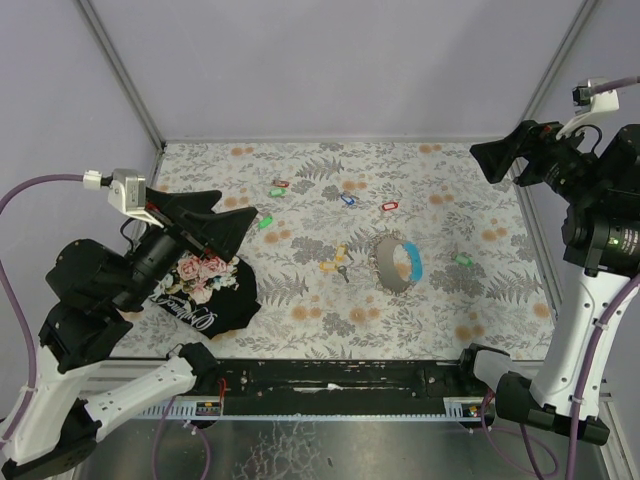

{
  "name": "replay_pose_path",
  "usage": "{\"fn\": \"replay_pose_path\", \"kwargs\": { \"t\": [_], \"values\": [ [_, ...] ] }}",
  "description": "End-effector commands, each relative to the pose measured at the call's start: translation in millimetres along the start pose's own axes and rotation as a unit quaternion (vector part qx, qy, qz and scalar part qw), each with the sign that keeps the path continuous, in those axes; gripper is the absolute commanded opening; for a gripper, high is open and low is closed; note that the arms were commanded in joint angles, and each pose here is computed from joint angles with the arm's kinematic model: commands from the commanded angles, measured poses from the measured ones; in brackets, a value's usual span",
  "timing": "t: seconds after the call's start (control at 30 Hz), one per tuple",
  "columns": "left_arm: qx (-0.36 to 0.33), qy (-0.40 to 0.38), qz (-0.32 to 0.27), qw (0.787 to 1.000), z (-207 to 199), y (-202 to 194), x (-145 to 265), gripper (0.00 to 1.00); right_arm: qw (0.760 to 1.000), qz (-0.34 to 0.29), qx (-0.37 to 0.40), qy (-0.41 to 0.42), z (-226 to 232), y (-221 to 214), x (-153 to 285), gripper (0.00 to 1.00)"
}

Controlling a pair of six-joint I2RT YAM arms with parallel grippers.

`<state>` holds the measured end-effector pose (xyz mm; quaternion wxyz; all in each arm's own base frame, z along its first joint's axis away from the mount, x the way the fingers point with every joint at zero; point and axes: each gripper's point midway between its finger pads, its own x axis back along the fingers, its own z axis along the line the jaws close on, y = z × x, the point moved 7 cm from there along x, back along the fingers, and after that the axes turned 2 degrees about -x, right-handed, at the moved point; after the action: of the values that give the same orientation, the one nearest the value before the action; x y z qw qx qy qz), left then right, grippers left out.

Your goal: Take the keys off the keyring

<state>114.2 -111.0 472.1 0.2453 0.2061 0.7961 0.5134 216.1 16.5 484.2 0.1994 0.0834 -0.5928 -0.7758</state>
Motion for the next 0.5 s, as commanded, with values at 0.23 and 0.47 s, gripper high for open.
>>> {"fn": "replay_pose_path", "kwargs": {
  "t": [0.23,0.47],
  "values": [
    [0.012,-0.048,-0.028,0.998,-11.5,7.4,-1.9,1.0,0.998,-0.015,0.019,0.05,9.5,3.4,0.7,0.99],
    [0.008,-0.046,-0.028,0.998,-10.2,5.1,-2.9,1.0,0.997,-0.011,0.021,0.071,14.2,2.2,2.4,0.99]
  ]
}}
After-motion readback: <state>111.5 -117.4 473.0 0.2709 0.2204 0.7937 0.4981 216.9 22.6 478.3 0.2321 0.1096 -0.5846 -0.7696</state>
